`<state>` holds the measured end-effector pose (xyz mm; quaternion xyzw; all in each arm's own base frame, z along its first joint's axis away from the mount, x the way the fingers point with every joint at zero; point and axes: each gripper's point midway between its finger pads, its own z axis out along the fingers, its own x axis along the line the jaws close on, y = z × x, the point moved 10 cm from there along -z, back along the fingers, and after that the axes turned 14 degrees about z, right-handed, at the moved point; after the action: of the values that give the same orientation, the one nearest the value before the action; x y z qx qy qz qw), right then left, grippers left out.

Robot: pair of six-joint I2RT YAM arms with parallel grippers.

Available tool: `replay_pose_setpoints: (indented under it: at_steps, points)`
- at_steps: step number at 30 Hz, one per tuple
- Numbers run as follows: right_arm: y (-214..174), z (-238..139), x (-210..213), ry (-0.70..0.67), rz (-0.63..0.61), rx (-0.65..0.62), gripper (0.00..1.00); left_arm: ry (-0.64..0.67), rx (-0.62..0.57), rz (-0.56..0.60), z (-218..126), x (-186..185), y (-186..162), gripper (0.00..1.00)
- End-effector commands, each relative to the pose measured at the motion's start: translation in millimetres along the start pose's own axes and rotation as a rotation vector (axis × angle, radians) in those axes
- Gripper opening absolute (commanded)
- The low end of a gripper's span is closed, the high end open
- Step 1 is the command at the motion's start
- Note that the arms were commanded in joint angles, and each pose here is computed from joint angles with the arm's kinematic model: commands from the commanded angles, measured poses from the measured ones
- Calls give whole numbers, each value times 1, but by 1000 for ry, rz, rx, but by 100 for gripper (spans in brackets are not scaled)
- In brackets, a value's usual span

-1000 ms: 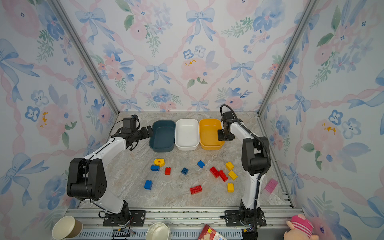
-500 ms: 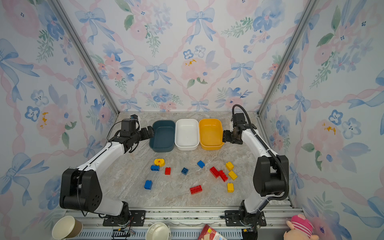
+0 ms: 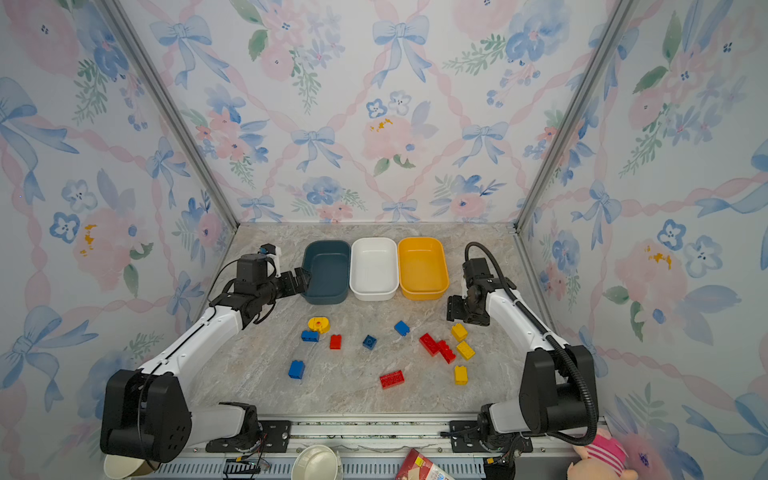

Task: Sort the legos into containers by color
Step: 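Grasp a yellow brick with the right gripper while the left gripper lowers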

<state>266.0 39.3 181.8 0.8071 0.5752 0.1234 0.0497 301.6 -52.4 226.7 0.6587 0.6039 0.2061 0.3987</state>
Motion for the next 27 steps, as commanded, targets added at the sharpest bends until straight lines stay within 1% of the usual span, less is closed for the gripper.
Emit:
replay_pose_setpoints:
  at_steps: [1,8,12,18,20,22,23,24,27]
  points:
    - [-7,8,-1,-54,-54,18,74,-53,-3,1,-3,-3,-6,98]
    - [-8,37,9,-54,-130,73,73,-57,-18,-24,-10,-4,-16,98]
    - [-8,48,9,-106,-173,104,73,-67,-10,-25,-13,-5,-24,98]
    - [-12,55,6,-129,-186,113,66,-51,-14,-22,-16,-3,-29,98]
    - [-13,55,6,-137,-189,110,57,-47,-27,-23,-19,-4,-27,98]
    - [-13,55,6,-144,-193,109,45,-44,-34,-24,-21,-4,-26,98]
    - [-12,54,6,-146,-194,108,42,-44,-39,-26,-22,-4,-26,98]
    - [-12,54,6,-148,-193,108,40,-40,-13,-34,-19,-2,-36,98]
    - [-11,54,7,-150,-199,111,30,-35,-10,-46,-20,-1,-41,98]
